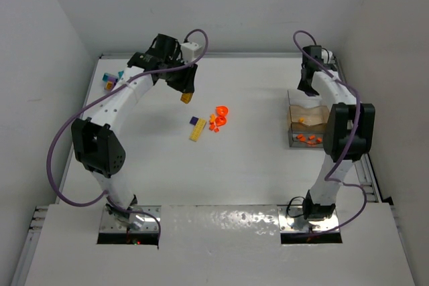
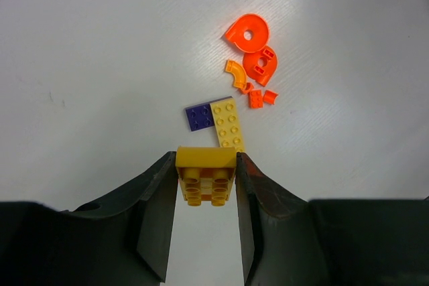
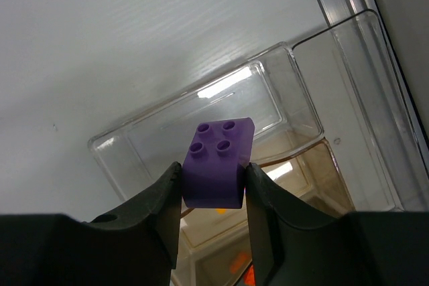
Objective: Sort the legos into containers by color
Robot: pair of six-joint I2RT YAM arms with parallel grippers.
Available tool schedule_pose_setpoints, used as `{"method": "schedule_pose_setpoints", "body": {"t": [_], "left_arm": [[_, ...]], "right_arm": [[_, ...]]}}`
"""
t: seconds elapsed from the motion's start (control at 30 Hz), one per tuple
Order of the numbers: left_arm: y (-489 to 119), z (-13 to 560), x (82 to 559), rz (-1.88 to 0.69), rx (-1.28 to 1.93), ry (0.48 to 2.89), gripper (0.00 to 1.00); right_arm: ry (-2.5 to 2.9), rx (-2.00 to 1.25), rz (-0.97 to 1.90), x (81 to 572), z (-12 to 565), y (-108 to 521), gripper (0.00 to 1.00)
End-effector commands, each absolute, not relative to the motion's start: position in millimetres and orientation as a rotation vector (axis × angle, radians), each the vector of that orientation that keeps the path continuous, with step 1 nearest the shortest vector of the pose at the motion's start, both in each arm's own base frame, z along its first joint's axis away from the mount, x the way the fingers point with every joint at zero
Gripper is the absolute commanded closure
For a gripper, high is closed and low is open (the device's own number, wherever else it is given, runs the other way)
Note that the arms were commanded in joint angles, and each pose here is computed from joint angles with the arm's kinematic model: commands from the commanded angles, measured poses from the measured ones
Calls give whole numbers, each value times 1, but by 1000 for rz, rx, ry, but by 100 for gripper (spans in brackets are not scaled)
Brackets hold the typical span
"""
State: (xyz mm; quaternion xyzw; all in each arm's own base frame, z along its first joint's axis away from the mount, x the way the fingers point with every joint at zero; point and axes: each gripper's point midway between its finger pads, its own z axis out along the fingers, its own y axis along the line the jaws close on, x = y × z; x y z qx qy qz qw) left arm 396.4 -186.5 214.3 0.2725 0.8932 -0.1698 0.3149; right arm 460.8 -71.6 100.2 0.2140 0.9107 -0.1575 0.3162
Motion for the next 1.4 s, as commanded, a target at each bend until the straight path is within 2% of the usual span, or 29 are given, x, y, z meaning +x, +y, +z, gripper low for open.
{"method": "schedule_pose_setpoints", "body": {"t": [0.0,0.33,0.43,0.47,0.53,0.73,0.9,1.0,1.13,1.17,1.27,1.37], "left_arm": [[-183,224,403,-442,692,2317,100],[-185,222,404,-464,690,2318,100],[-186,223,403,-466,692,2313,100],[-186,223,402,-466,692,2313,100],[-186,224,401,-466,692,2313,100],[-187,224,402,-476,692,2309,100],[-188,224,404,-478,675,2308,100],[-191,226,410,-492,617,2304,100],[-195,231,426,-502,487,2294,100],[-196,233,429,-513,438,2299,100],[-200,236,437,-548,310,2304,100],[-209,240,437,-625,252,2301,100]], "right_arm": [[2314,674,-456,458,114,-82,100],[2328,674,-495,474,92,-86,100],[2332,651,-447,482,94,-81,86],[2330,644,-435,483,94,-79,72],[2310,615,-415,486,102,-78,57],[2300,570,-449,476,117,-82,42],[2272,410,-375,477,141,-65,41],[2153,104,-225,481,174,-1,41],[1905,-325,181,457,213,152,39],[1827,-353,360,446,222,186,38],[1706,-438,656,417,235,266,37],[1645,-449,781,404,249,309,36]]}}
